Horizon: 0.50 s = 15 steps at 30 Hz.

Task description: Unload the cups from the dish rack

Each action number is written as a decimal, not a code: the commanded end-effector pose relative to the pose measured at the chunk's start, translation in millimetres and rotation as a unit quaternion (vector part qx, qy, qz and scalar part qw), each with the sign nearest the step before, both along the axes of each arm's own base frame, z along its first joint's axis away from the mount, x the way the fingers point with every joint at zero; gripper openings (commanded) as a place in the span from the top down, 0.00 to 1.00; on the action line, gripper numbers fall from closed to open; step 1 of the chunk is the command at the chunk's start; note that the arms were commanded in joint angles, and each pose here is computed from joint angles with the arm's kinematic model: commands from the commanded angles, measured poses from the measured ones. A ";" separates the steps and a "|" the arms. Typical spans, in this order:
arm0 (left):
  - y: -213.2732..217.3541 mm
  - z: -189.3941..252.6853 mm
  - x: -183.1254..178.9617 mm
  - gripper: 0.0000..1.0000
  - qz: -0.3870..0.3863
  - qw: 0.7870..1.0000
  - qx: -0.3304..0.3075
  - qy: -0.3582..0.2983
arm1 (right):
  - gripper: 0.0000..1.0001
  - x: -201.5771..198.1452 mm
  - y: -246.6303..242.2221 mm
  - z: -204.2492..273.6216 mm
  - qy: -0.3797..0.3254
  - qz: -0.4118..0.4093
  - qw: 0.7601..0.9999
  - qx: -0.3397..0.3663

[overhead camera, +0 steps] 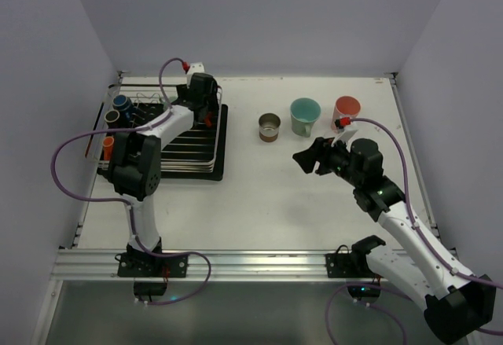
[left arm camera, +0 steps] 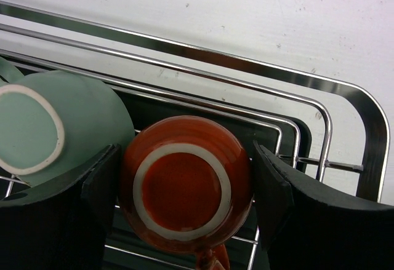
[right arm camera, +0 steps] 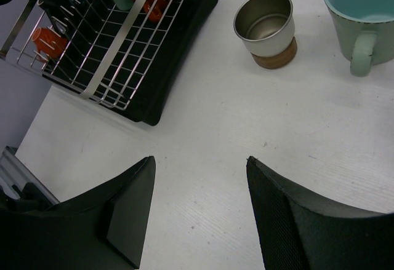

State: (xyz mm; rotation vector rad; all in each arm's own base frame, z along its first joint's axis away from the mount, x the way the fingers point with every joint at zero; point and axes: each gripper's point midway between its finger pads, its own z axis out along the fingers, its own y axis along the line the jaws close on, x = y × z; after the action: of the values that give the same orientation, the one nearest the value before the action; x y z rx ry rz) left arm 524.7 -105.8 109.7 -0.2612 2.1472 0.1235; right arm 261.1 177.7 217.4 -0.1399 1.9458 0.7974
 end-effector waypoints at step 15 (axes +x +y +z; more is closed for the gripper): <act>-7.6 75.0 -30.9 0.73 -0.021 0.997 -0.044 -0.057 | 0.36 -1.4 33.8 49.0 -0.025 0.056 0.995 0.077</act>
State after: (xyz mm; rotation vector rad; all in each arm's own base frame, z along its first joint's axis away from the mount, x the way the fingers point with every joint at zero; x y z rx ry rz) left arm 496.9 -110.1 134.5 -0.2378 2.1521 0.0560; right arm 257.5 195.8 230.3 -0.1575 1.9252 0.9052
